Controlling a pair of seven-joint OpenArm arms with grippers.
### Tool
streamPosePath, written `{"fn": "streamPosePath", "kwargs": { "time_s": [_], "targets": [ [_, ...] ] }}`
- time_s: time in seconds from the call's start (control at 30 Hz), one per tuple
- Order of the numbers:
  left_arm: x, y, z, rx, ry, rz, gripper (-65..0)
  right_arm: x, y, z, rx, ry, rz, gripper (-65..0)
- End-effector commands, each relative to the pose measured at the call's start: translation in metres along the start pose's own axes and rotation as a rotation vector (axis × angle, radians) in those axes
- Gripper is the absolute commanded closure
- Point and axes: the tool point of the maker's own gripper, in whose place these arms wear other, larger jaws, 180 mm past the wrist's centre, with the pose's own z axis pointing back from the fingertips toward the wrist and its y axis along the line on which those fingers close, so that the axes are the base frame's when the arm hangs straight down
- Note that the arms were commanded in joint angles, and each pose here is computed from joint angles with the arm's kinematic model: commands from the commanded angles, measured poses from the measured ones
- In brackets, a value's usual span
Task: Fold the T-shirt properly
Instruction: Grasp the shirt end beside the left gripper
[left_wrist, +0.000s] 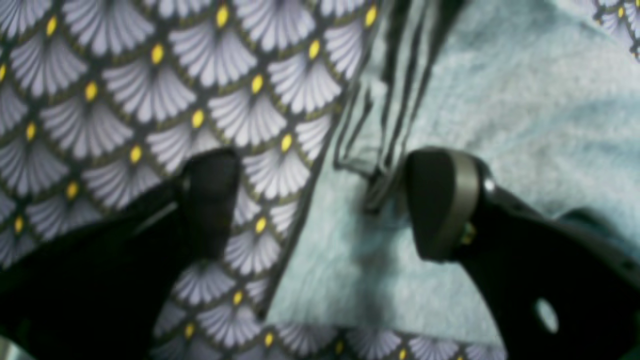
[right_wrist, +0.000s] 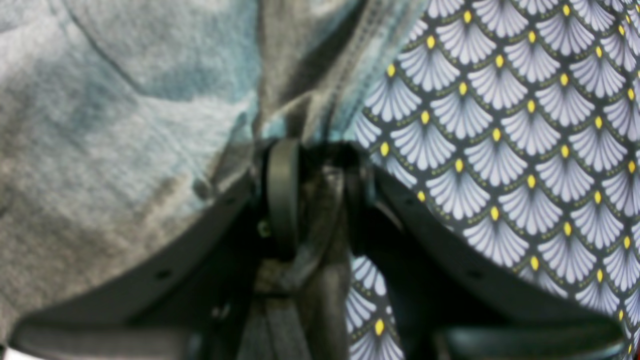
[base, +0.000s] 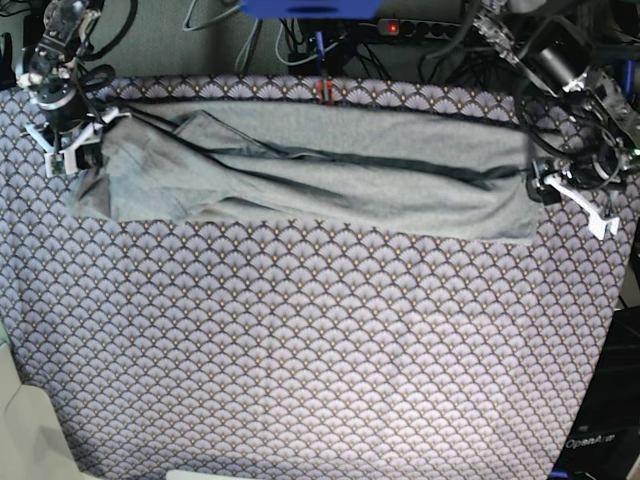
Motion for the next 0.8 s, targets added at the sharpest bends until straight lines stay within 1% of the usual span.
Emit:
{"fn": "streamPosePath", "kwargs": {
  "time_s": [0.0,0.13,0.3,0.37,0.53,0.77],
  "targets": [
    [0.010,0.000,0.002,-0.006,-0.024,0.000,-51.4,0.013,-0.008,0.002,-0.016,-0.043,0.014,-16.9],
    [0.000,-0.003,-0.006,-0.028,0.009,0.019,-51.3,0.013,-0.008,0.002,-0.016,-0.043,0.014,-16.9],
    [-0.008,-0.018,-0.014,-0.057,0.047,-0.020,-51.3,0.013,-0.007,0.002,-0.015,-0.043,0.011,-16.9],
    [-0.015,-0.027,-0.018,-0.074,0.067,-0.023,-51.3,0.012,-0.006,0.002,-0.014,-0.043,0.010,-16.9],
    [-0.032,-0.037,-0.023,-0.091,0.098,-0.013,-51.3,0.013,-0.006,0.001,-0.013,-0.045,0.010,-16.9],
    [-0.050,-0.031,-0.017,-0.079,0.184,-0.020,-51.2,0.014,-0.006,0.001,-0.013,-0.048,0.010,-16.9]
  ]
}}
